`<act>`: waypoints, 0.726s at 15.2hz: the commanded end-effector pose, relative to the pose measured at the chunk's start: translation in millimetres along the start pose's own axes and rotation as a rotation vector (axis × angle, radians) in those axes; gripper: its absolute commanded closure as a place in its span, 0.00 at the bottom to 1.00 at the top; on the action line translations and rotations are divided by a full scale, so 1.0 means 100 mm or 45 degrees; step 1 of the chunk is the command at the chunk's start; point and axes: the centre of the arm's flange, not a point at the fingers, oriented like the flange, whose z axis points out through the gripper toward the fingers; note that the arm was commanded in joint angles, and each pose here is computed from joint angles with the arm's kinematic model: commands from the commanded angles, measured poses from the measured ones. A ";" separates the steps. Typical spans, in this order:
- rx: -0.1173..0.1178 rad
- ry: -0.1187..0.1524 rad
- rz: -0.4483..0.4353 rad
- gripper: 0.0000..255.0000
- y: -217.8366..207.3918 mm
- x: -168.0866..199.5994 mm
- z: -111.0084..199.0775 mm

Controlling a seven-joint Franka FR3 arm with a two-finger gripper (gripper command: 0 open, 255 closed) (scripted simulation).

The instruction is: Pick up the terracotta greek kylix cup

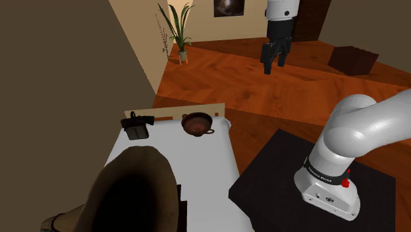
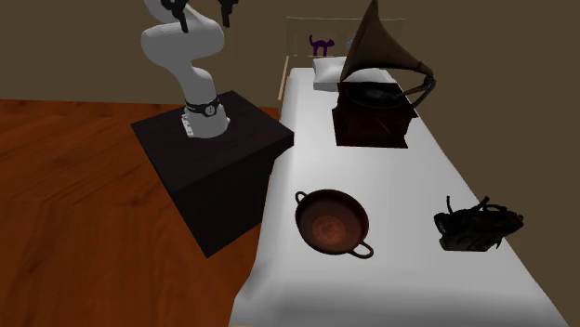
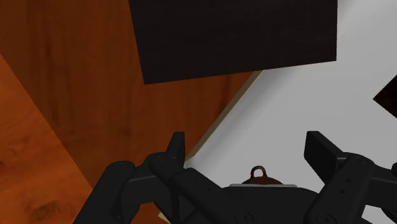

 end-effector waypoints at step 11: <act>0.033 -0.004 -0.050 0.00 0.05 1.01 0.85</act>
